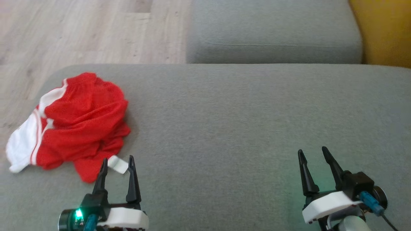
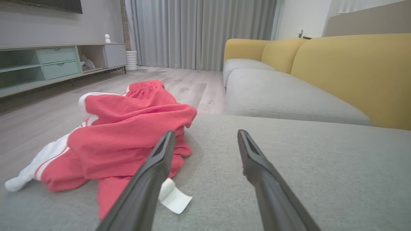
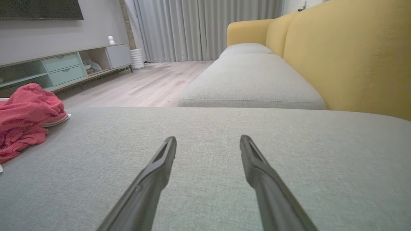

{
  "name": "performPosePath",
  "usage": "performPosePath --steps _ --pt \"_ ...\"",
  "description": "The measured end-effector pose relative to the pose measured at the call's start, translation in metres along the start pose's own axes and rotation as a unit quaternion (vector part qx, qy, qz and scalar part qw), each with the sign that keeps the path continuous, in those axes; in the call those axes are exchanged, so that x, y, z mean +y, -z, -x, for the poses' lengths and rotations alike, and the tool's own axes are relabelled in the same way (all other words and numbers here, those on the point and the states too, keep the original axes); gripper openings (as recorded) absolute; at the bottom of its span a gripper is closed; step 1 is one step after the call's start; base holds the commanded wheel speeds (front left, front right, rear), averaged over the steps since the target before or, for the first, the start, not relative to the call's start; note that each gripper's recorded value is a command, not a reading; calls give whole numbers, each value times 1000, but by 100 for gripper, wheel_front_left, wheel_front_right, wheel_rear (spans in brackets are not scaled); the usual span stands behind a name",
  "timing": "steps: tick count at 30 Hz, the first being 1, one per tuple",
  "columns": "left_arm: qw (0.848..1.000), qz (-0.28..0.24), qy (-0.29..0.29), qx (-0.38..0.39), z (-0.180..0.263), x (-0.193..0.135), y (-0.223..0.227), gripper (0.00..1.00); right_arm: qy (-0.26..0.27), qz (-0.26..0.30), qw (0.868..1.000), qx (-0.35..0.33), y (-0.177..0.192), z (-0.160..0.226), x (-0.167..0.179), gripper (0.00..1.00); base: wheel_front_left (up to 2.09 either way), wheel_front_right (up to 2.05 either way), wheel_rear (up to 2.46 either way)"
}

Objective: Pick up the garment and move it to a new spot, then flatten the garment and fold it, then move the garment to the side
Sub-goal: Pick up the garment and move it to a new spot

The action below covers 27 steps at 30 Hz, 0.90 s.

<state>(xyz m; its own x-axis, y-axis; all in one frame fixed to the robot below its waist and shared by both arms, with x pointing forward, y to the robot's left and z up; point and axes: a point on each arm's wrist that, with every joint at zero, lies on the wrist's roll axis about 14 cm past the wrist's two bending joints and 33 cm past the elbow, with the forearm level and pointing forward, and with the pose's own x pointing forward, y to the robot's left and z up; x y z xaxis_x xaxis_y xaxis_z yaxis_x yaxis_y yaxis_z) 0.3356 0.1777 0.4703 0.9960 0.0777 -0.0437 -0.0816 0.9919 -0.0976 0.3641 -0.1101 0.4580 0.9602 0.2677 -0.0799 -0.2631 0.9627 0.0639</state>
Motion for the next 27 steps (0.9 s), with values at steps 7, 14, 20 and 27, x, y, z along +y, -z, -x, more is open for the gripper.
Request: performPosePath --steps 7,14,20,27 --pt "998 -4 -64 -2 18 35 0 100 -51 4 999 7 3 -19 30 100 0 0 0" --pt "990 -5 -141 -13 47 76 -5 100 -114 8 993 11 3 -37 71 100 0 0 0" --pt "979 -5 -205 -20 75 110 -9 100 -166 12 986 17 6 -48 106 100 0 0 0" --pt "966 -41 -249 -56 88 140 -37 100 -191 9 981 30 16 -57 123 100 0 0 0"
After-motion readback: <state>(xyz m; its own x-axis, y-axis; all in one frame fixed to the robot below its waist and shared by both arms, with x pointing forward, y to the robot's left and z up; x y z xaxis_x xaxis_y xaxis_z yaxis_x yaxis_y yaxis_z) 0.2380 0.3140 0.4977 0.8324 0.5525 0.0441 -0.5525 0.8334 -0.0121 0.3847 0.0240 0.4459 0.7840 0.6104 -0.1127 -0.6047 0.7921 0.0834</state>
